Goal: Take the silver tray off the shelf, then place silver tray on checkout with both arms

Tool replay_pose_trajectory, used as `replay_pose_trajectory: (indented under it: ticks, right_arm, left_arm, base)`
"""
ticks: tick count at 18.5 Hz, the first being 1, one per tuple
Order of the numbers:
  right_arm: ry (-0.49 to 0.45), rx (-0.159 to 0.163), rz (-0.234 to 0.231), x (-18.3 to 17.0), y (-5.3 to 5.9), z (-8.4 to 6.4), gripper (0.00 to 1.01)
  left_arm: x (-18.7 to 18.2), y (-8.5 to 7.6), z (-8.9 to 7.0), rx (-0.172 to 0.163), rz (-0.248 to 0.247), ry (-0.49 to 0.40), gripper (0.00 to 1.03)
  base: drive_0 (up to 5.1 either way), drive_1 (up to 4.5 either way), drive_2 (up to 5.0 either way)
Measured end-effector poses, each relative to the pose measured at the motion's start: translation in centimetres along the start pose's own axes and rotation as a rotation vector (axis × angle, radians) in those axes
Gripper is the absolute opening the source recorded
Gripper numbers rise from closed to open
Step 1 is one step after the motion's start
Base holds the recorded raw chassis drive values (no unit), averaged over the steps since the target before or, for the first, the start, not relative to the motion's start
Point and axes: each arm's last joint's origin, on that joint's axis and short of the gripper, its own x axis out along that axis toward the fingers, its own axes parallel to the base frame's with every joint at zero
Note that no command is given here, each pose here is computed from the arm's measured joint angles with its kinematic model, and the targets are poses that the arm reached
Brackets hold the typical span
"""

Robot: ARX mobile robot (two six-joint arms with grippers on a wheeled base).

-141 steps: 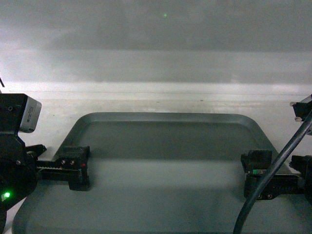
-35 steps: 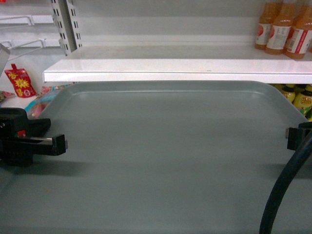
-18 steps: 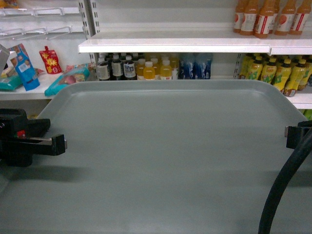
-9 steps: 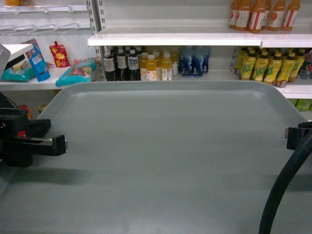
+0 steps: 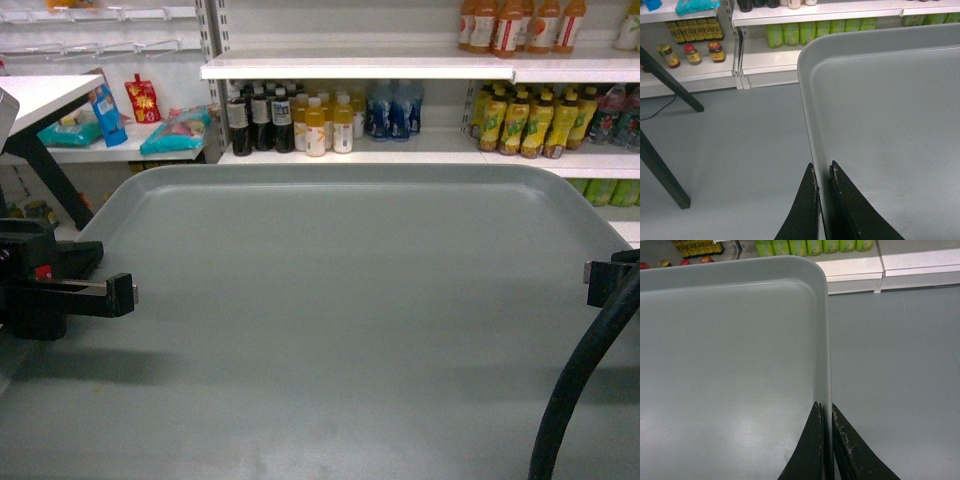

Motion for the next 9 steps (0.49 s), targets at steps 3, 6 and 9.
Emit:
replay_pose_trajectory:
  ticks: [3,6,9]
  right_arm:
    - [0.000,0.000,-0.001,0.00,0.00,0.00,0.02]
    - [-0.001,0.000,-0.001,0.01,0.00,0.00,0.02]
    - [0.004,-0.001,0.000,0.01,-0.01,-0.04,0.02]
  left_arm:
    - [0.00,0.00,-0.02,0.000,0.000,0.002,0.04]
    - [0.01,0.00,0.03,0.000,0.000,-0.001,0.04]
    - [0.03,0.04,-0.06,0.000,0.001,0.008,0.04]
  base:
    - [0.1,-4.27,4.4]
    - [0.1,-4.26,4.4]
    - [0.1,-4.19,4.5]
